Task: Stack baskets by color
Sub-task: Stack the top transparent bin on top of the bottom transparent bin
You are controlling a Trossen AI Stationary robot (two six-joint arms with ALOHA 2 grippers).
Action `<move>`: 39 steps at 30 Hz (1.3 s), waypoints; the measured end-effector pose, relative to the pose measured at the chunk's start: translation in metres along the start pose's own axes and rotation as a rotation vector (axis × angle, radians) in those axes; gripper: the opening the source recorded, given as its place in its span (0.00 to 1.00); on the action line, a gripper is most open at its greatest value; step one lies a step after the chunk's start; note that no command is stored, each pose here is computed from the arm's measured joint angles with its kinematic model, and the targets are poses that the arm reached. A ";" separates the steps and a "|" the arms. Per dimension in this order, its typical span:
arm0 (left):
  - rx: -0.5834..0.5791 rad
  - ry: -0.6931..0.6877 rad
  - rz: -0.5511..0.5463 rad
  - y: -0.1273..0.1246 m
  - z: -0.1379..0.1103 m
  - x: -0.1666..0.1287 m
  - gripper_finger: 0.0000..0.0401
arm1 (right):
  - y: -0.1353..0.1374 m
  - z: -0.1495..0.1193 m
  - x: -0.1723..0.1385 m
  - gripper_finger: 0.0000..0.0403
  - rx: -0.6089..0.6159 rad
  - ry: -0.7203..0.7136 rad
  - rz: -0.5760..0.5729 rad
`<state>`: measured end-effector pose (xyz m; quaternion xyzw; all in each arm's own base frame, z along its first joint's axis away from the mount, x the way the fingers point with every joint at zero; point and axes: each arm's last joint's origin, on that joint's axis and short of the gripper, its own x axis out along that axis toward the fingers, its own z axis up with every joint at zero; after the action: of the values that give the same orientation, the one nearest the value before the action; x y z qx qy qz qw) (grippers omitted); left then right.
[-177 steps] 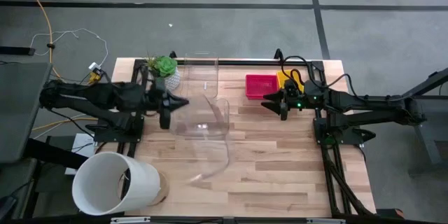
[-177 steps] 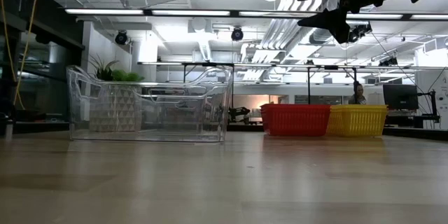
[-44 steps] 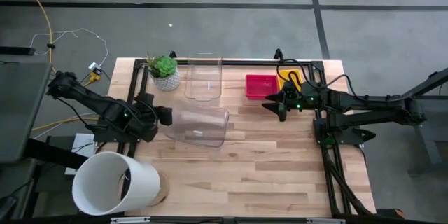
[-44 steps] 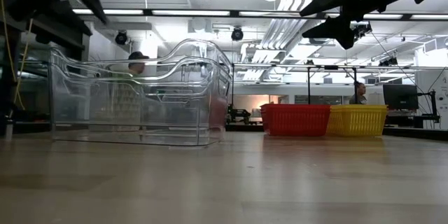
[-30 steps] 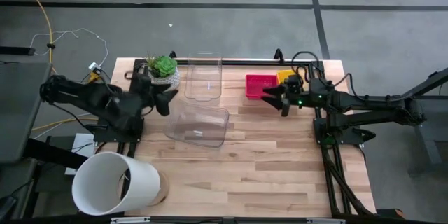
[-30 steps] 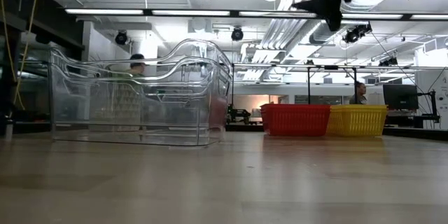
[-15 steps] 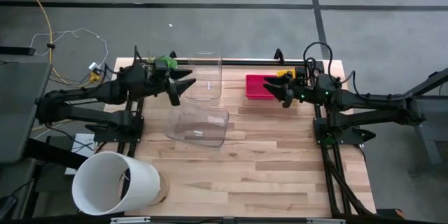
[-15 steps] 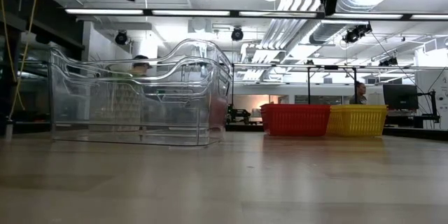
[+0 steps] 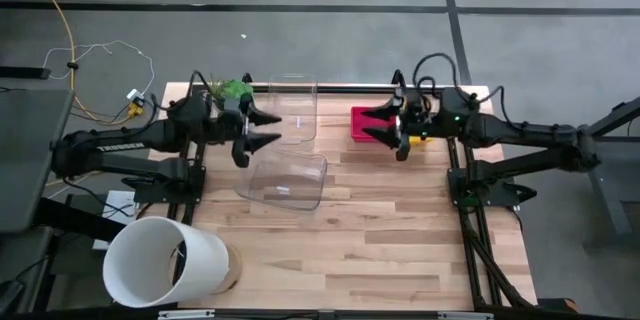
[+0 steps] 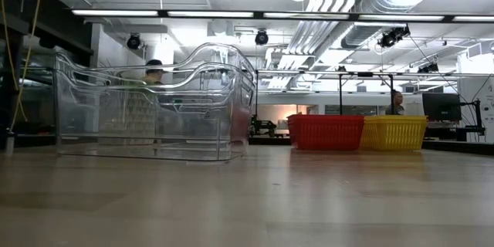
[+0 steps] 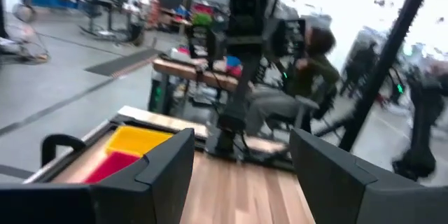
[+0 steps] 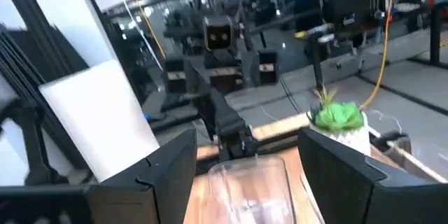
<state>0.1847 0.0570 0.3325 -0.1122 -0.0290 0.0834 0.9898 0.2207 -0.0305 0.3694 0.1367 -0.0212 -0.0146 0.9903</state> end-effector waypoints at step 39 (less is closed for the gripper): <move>-0.097 0.390 0.629 0.021 -0.002 0.041 0.43 | 0.004 -0.017 0.007 0.59 0.044 0.087 -0.034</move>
<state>0.2219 0.0836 0.3270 -0.1761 0.1919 0.3591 0.8962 0.2289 -0.0220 0.3547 0.1591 0.0238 -0.0248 0.9867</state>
